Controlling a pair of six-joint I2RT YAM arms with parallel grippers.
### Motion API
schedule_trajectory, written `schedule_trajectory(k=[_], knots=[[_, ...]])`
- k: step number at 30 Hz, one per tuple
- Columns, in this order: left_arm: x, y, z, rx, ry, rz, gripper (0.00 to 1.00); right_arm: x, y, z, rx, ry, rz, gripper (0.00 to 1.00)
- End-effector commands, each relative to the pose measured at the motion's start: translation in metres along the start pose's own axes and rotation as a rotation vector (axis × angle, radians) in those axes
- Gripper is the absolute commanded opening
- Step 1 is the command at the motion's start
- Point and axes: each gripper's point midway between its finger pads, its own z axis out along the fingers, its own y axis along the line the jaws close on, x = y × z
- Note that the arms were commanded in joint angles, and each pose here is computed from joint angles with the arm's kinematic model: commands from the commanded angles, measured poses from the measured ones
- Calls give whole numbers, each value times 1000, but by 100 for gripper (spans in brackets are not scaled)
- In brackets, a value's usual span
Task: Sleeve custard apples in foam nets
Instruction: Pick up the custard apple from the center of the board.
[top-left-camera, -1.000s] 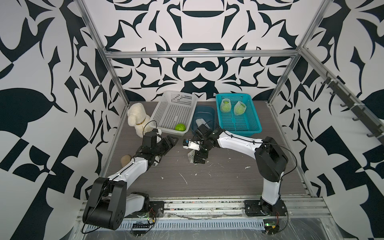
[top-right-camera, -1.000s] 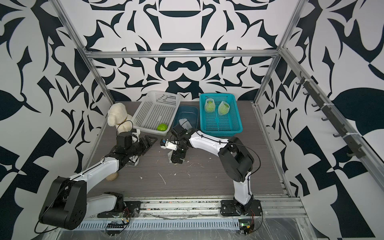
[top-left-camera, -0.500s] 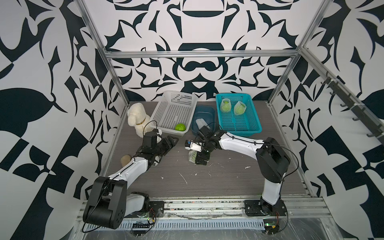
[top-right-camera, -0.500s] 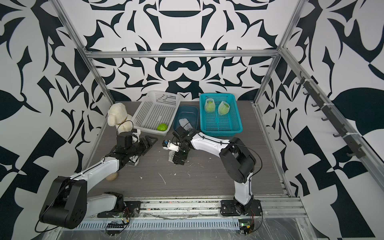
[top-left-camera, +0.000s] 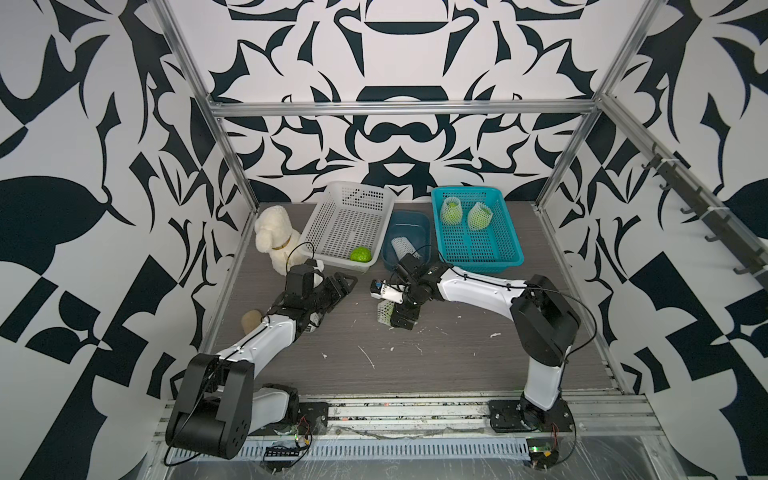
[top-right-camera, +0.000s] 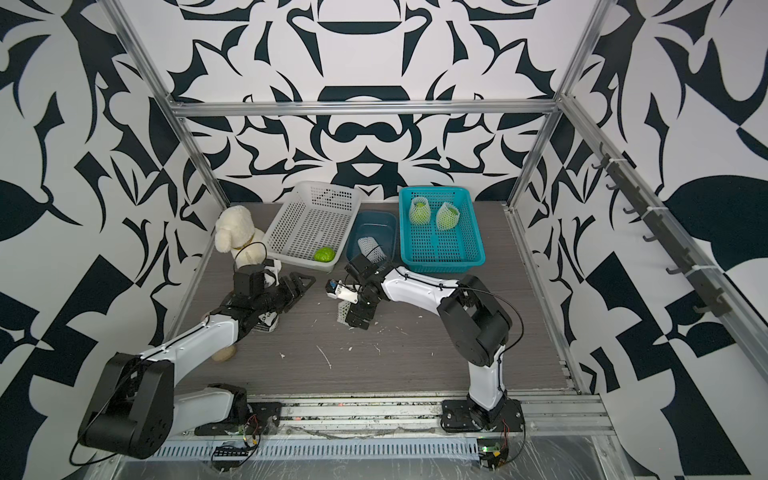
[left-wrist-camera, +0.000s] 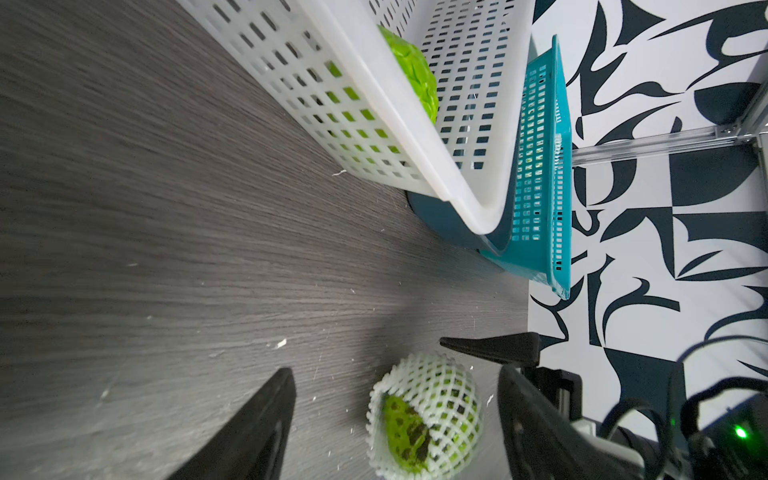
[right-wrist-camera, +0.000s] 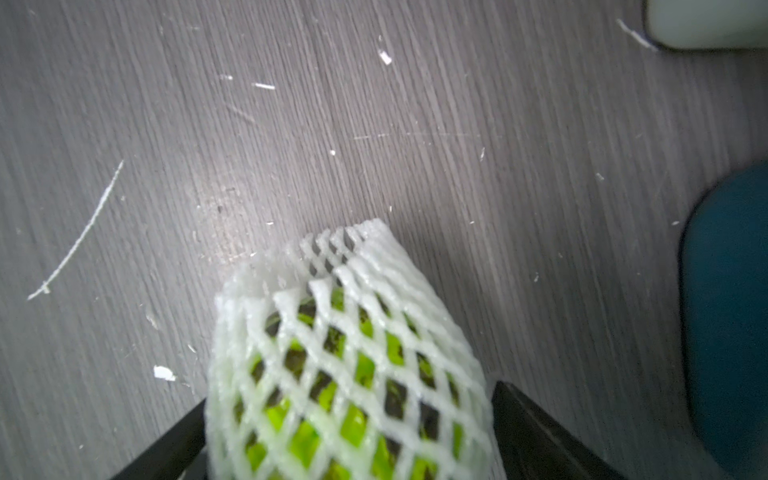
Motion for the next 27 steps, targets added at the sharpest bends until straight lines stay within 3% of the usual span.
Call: schedule_trajectory(k=[1, 8, 17, 27], knots=[[1, 0, -3, 3, 1, 1, 79, -2, -6, 1, 26, -11, 19, 99], [0, -2, -3, 8, -1, 1, 79, -4, -5, 6, 6, -6, 32, 97], [-5, -10, -8, 20, -22, 11, 79, -16, -8, -17, -43, -112, 156, 74], [-19, -24, -9, 40, -59, 36, 79, -12, -22, -63, 7, -217, 357, 72]])
